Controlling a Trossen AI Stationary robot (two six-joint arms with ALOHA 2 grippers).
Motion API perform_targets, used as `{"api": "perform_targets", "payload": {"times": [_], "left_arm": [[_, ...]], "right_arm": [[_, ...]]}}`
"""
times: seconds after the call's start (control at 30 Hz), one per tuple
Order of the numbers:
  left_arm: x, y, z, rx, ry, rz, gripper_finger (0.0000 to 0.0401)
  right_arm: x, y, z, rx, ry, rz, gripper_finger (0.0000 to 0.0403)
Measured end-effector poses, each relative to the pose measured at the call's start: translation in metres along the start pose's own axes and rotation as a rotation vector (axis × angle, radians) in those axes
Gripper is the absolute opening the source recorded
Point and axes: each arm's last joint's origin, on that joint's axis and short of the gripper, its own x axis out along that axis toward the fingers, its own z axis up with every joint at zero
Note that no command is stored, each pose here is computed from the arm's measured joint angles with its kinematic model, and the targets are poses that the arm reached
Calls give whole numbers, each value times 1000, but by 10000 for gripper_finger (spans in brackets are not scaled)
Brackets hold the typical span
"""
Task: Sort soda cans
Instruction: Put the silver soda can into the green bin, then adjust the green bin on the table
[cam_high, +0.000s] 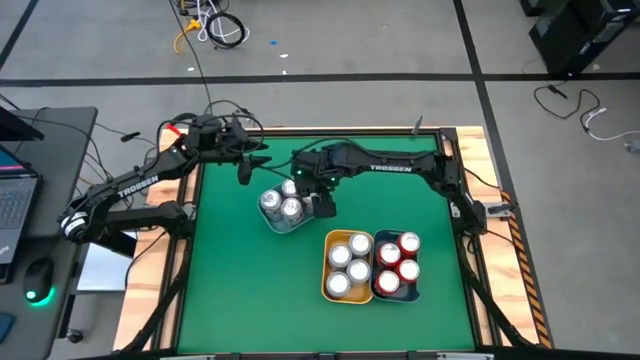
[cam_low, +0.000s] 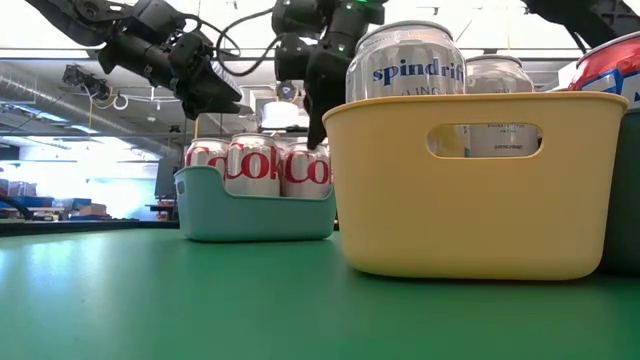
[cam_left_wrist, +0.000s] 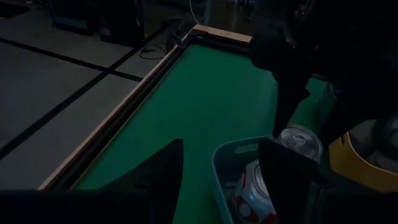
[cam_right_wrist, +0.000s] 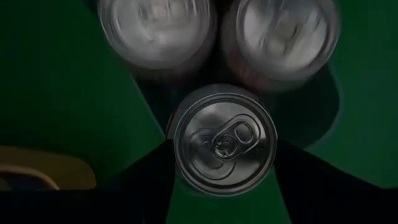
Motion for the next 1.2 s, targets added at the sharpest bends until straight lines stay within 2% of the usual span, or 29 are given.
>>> {"api": "perform_targets", "payload": {"times": [0.3, 0.5, 0.63, 0.7, 0.77, 0.93, 0.97, 1.1, 1.2], "left_arm": [[0, 0, 0, -18, 3, 2, 211], [0, 2, -2, -32, 17, 52, 202], [0, 4, -4, -46, 31, 47, 169], [3, 8, -8, -78, 70, 56, 144], [7, 13, -16, -125, 128, 66, 114], [26, 26, -40, -179, 304, 62, 21], [29, 28, -44, -183, 323, 61, 11], [38, 36, -61, -206, 383, 47, 7], [40, 31, -87, -249, 401, -32, 3]], "right_arm": [[0, 3, 3, -27, -33, -7, 274], [-35, 8, 16, -90, -97, -79, 309], [-54, 10, 18, -77, -113, -100, 306], [-64, 10, 17, -37, -99, -97, 279], [-71, 11, 13, -21, -75, -91, 226], [-62, -7, -1, 36, 24, -83, 35], [-58, -12, -5, 57, 45, -83, 19], [-53, -32, -22, 158, 96, -89, 19], [-55, -38, -33, 209, 45, -101, 4]]}}
